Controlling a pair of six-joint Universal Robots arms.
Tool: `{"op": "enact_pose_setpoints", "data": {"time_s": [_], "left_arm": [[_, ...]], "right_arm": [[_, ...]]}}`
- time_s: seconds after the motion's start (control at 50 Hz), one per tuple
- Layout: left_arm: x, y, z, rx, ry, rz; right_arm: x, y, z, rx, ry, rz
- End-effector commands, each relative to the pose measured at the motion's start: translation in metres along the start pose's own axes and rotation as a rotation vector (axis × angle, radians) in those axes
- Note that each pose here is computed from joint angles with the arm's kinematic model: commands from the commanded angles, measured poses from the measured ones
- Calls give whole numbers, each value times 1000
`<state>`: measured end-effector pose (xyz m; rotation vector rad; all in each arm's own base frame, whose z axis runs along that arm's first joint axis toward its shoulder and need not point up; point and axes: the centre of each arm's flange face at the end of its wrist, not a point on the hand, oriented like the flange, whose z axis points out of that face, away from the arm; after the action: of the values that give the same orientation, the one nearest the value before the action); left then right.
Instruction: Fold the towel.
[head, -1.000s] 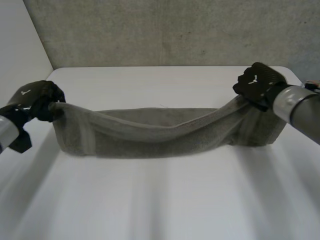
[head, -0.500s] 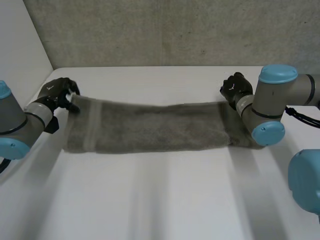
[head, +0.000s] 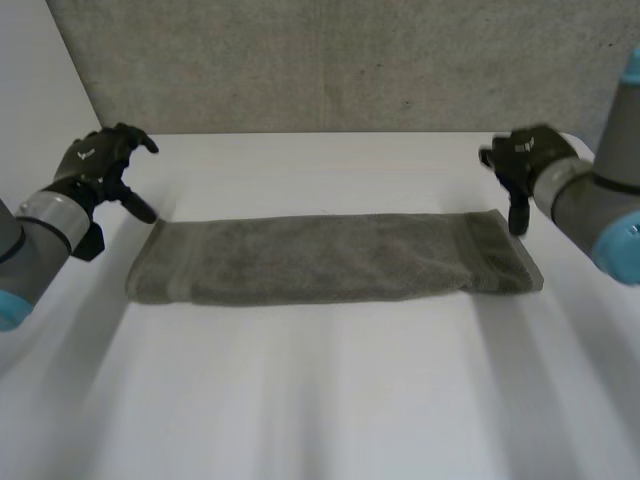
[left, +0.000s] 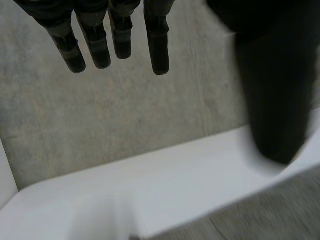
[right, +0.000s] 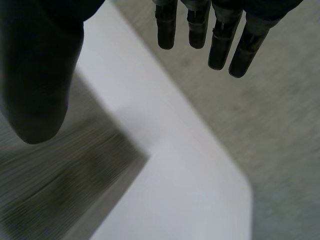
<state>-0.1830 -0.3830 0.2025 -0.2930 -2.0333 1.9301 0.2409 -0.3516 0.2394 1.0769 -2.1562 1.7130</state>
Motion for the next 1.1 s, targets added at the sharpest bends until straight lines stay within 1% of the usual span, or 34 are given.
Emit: {"op": "enact_pose_setpoints", "data": {"time_s": [0.02, 0.04, 0.06, 0.08, 0.1, 0.12, 0.2, 0.36, 0.46, 0.54, 0.68, 0.86, 0.96, 1.1], "left_arm": [[2, 35, -10, -82, 4, 131], [1, 48, -8, -105, 6, 182], [-2, 60, -5, -124, 5, 229], [-2, 60, -5, -125, 5, 229], [-4, 67, -2, -131, 5, 273], [-5, 71, -1, -136, 9, 294], [-7, 80, 3, -154, 11, 314], [-10, 93, 6, -173, 12, 312], [-10, 96, 6, -178, 9, 311], [-10, 96, 5, -182, 9, 309], [-10, 96, 3, -185, 8, 307], [-10, 81, -3, -168, -3, 298], [-8, 73, -9, -155, -5, 301], [-6, 69, -13, -147, -5, 301]], "right_arm": [[-17, 57, -5, -97, -33, 17], [-17, 57, -5, -98, -33, 17], [-20, 68, -1, -96, -19, 21], [-20, 68, -1, -96, -19, 21], [-21, 78, 3, -89, 0, 24], [-22, 91, 8, -84, 20, 32], [-25, 103, 12, -66, 25, 35], [-34, 109, 13, -30, -39, 54], [-33, 111, 15, -29, -38, 144], [-33, 116, 18, -35, -34, 174], [-37, 124, 26, -33, -32, 176], [-39, 132, 36, -14, -16, 166], [-29, 135, 39, -17, 9, 172], [-2, 140, 42, -24, 73, 162]]}}
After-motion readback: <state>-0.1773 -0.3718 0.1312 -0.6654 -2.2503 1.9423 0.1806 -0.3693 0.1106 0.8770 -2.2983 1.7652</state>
